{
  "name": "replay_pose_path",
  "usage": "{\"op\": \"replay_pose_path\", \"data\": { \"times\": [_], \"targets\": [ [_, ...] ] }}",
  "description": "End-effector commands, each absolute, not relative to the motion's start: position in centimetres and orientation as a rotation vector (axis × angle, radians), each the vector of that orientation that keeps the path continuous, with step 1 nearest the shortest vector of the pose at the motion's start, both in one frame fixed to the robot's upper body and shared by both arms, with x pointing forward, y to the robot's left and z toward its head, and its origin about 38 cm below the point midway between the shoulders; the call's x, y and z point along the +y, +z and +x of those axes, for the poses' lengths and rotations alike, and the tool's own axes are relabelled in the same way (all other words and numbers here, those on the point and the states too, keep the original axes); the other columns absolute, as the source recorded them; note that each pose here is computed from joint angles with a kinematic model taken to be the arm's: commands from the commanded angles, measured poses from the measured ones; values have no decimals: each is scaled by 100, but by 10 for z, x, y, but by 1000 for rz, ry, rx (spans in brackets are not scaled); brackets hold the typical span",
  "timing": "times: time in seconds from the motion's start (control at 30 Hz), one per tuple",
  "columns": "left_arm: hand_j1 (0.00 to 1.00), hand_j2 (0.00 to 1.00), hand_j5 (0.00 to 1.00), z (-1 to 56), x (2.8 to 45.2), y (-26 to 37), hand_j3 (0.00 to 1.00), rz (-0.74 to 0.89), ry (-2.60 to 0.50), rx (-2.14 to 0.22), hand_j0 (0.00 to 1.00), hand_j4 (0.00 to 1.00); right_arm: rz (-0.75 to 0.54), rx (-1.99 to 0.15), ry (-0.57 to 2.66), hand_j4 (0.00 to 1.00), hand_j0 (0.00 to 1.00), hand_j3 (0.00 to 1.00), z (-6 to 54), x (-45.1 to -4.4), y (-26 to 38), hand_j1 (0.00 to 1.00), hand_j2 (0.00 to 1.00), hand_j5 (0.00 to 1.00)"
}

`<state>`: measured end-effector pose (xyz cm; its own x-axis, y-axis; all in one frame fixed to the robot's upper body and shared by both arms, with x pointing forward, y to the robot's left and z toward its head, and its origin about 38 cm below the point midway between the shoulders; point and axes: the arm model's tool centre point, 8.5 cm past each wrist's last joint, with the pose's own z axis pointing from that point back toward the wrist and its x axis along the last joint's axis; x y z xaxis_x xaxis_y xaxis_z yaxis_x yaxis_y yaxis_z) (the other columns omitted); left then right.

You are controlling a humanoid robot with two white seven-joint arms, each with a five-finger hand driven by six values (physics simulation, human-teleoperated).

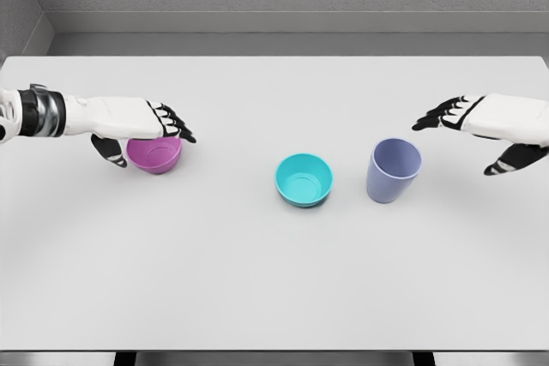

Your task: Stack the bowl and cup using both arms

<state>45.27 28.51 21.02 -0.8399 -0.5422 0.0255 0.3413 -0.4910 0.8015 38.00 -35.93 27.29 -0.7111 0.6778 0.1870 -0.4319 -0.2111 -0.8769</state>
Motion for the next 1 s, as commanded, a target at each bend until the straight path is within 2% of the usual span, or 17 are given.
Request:
{"op": "replay_pose_path", "data": {
  "times": [0.0, 0.97],
  "targets": [
    [100, 100, 100, 454, 288, 208, 100, 311, -2309, -1169, 100, 100, -260, -1343, 1912, 100, 100, 100, 380, -360, 273, 100, 100, 100],
    [100, 100, 100, 464, 284, 191, 100, 289, -2273, -1149, 100, 100, -237, -1327, 1828, 100, 100, 100, 387, -363, 265, 100, 100, 100]
  ]
}}
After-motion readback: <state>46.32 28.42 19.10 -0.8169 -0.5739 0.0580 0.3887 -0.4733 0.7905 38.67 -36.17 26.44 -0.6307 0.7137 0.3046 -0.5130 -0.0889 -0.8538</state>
